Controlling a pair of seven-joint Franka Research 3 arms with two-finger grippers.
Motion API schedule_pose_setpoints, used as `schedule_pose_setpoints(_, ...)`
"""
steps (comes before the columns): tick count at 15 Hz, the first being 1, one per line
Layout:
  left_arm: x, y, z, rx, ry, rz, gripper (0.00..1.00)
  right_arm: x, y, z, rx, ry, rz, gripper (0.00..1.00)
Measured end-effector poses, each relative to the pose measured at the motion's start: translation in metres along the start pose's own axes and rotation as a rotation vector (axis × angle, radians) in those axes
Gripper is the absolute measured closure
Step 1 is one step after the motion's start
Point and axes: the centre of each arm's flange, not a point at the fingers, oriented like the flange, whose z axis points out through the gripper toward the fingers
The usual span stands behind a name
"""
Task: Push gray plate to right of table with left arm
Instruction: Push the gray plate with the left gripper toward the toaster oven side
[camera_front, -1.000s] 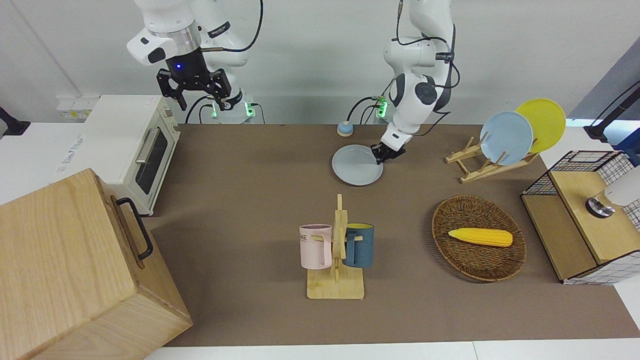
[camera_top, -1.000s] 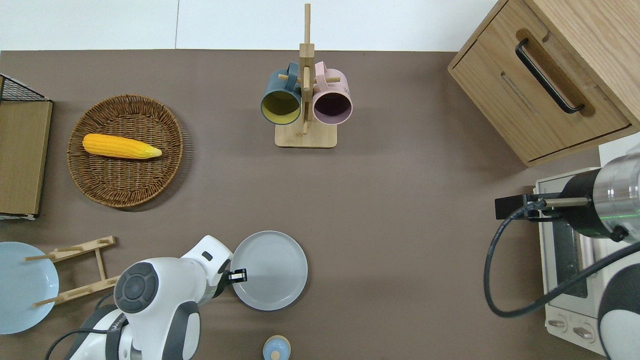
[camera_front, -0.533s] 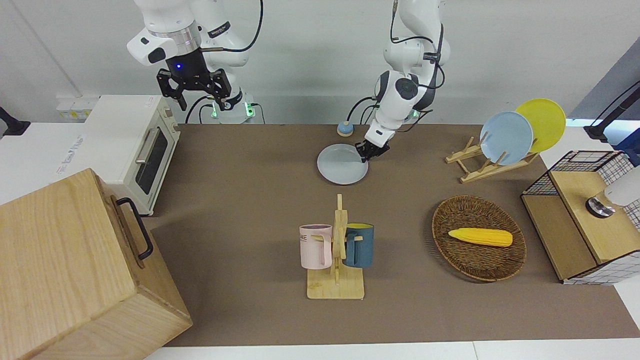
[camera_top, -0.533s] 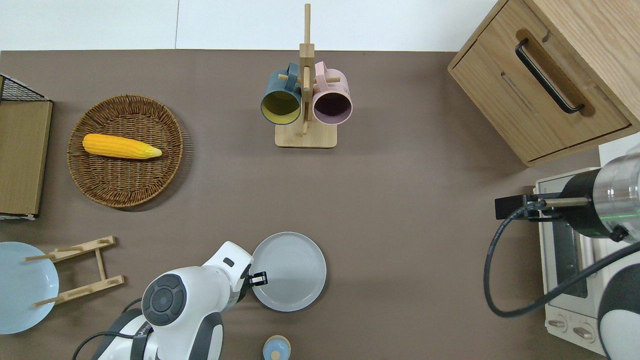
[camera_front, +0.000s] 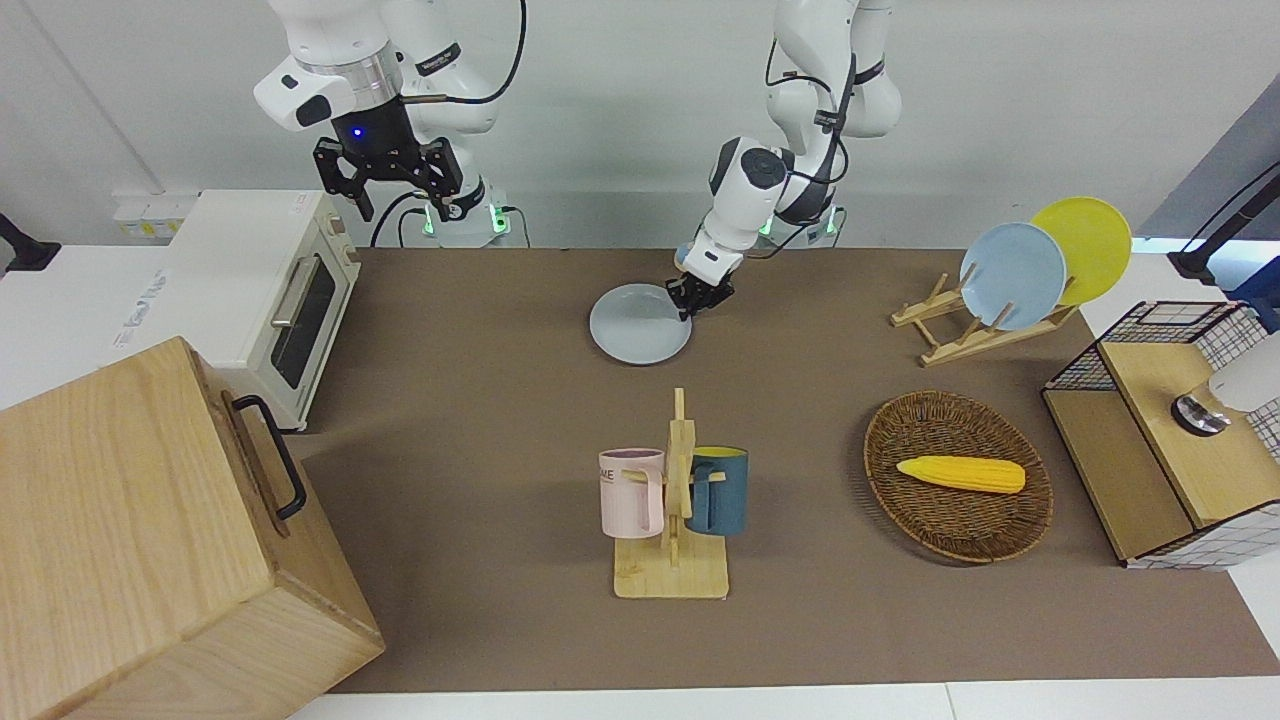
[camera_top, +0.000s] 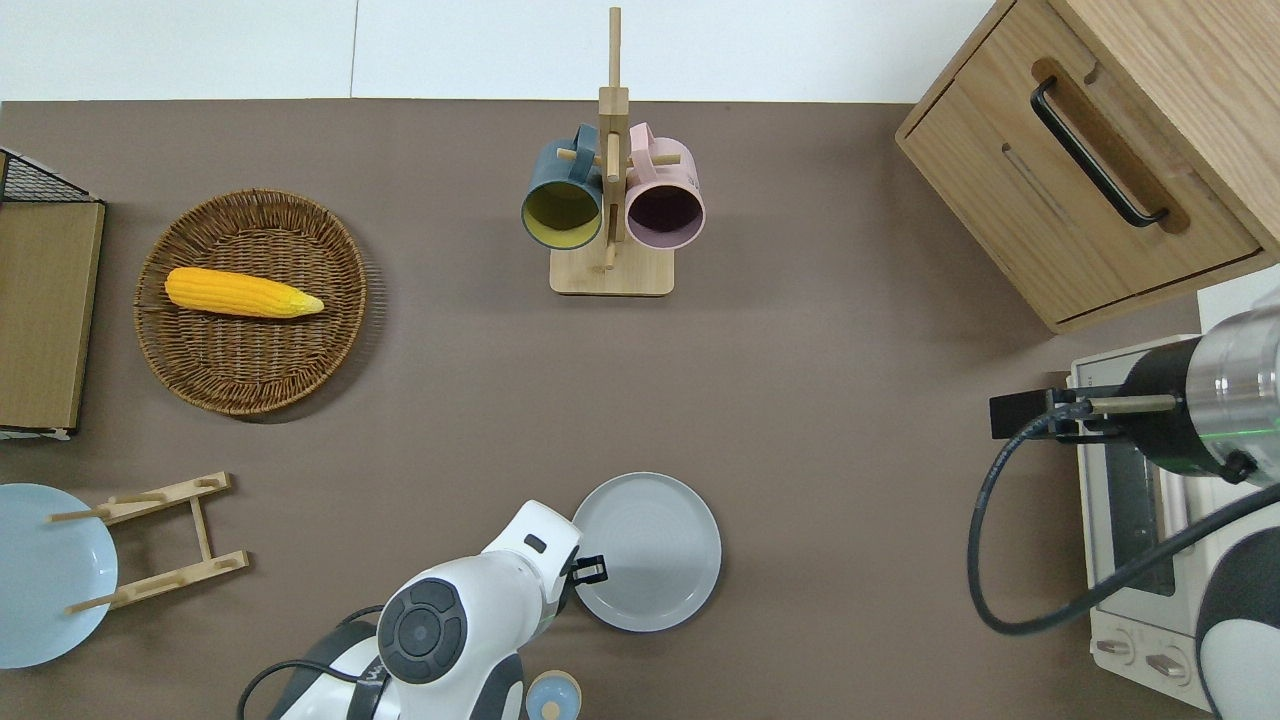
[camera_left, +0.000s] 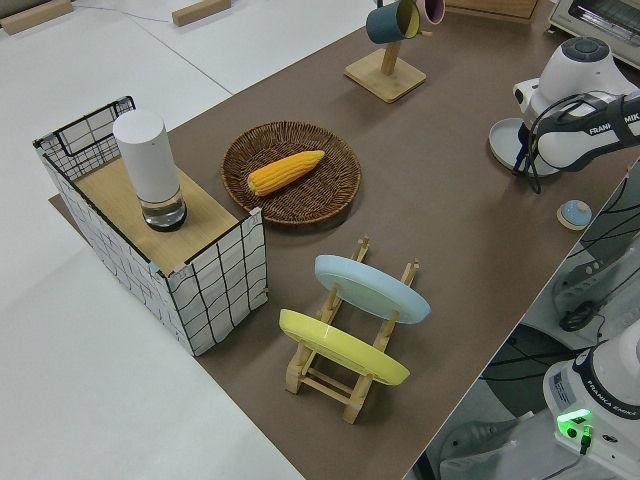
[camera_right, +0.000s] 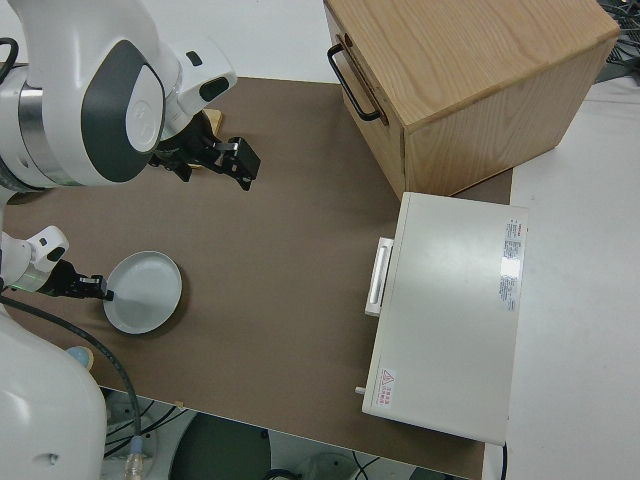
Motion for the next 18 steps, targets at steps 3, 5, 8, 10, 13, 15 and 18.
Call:
schedule_pose_setpoints(3, 0.002, 0.022, 0.006, -0.025, -0.012, 0.017, 0.94, 0.000, 0.000, 0.000, 0.000, 0.000, 0.000, 0.00)
schedule_pose_setpoints(5, 0.003, 0.035, 0.010, -0.036, -0.018, 0.031, 0.94, 0.000, 0.000, 0.000, 0.000, 0.000, 0.000, 0.00)
schedule_pose_setpoints(8, 0.007, 0.049, 0.014, -0.056, -0.010, 0.035, 0.96, 0.000, 0.000, 0.000, 0.000, 0.000, 0.000, 0.00)
schedule_pose_setpoints(10, 0.006, 0.059, 0.017, -0.072, 0.002, 0.038, 0.96, 0.000, 0.000, 0.000, 0.000, 0.000, 0.000, 0.00)
schedule_pose_setpoints(13, 0.008, 0.087, 0.025, -0.099, 0.008, 0.038, 0.96, 0.000, 0.000, 0.000, 0.000, 0.000, 0.000, 0.00)
schedule_pose_setpoints(15, 0.009, 0.094, 0.028, -0.106, 0.007, 0.045, 0.96, 0.000, 0.000, 0.000, 0.000, 0.000, 0.000, 0.00)
schedule_pose_setpoints(18, 0.009, 0.104, 0.032, -0.114, 0.007, 0.053, 0.94, 0.000, 0.000, 0.000, 0.000, 0.000, 0.000, 0.00)
